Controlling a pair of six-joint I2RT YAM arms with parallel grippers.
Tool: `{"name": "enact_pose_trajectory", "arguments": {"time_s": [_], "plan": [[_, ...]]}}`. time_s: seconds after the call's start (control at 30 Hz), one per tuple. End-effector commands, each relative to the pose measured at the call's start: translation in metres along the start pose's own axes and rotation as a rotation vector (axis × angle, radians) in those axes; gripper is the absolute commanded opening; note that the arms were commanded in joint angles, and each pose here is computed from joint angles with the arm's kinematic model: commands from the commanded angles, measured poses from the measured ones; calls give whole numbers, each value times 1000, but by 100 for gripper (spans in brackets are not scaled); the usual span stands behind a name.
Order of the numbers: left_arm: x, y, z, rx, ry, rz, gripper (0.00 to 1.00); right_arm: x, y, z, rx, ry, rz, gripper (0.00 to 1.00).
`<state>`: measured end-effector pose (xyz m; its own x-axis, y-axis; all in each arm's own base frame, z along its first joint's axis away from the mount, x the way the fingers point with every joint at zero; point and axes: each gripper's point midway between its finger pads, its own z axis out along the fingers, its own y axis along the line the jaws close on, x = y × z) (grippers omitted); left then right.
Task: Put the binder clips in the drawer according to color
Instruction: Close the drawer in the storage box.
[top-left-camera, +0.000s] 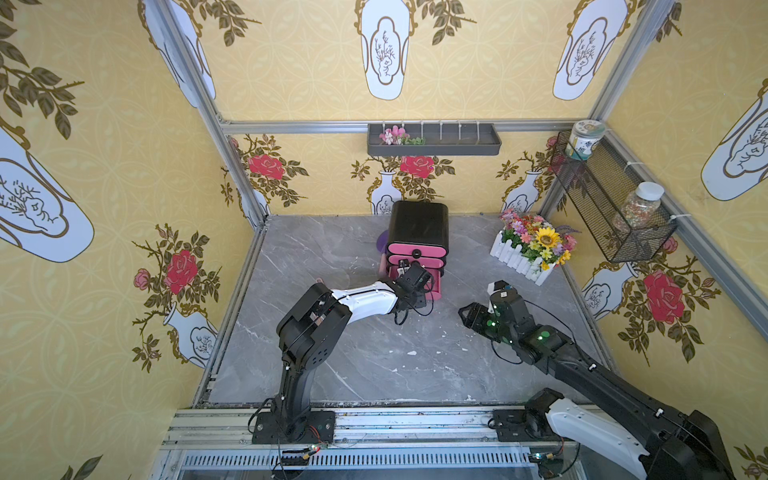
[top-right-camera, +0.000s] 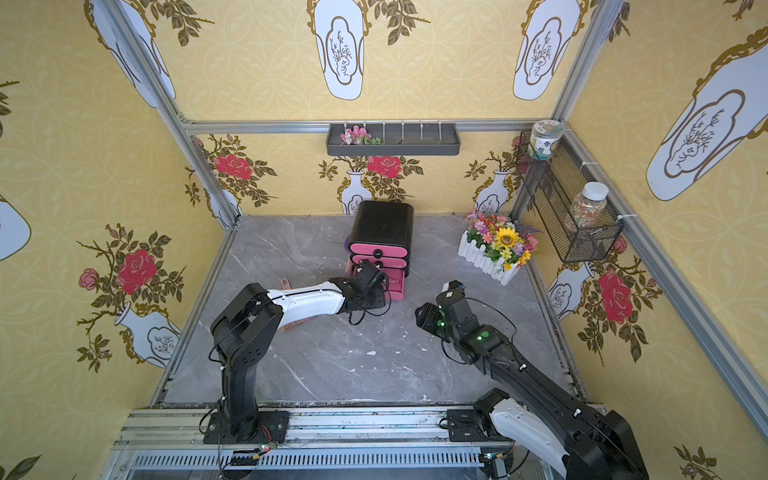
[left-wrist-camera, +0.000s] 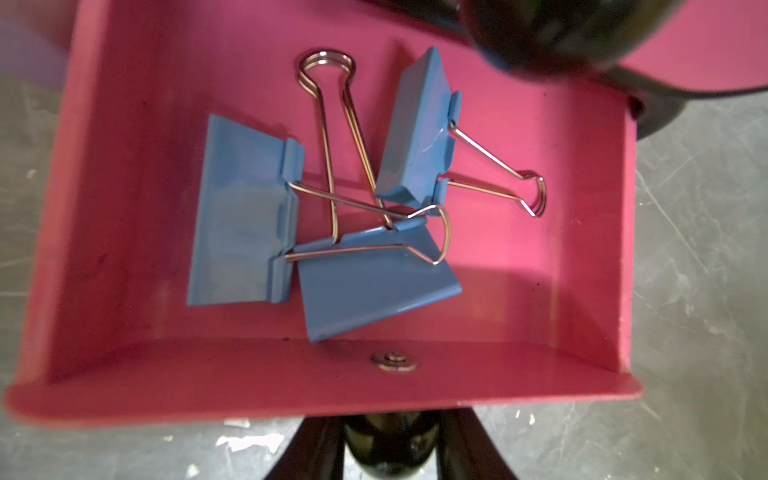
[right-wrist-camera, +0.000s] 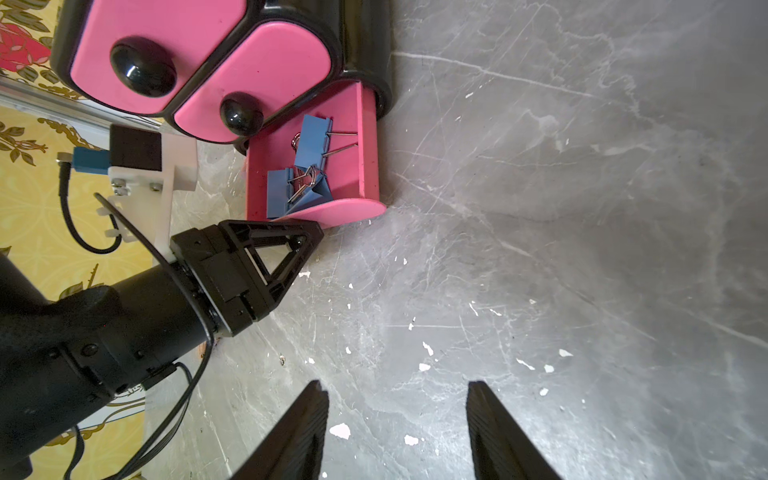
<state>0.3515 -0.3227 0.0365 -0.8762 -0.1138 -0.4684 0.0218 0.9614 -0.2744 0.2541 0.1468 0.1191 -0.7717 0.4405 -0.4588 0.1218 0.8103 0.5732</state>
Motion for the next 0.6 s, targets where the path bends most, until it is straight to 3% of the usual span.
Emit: {"name": "enact_pose_trajectory", "arguments": {"time_s": [0.0,0.57], "plan": [[-7,3,0,-7,-35,-31,31,-2,3,2,-17,-7,-12,58],[-36,9,12,-44,-80,-14,35,-2,-1,5,-19,3,-4,58]]}}
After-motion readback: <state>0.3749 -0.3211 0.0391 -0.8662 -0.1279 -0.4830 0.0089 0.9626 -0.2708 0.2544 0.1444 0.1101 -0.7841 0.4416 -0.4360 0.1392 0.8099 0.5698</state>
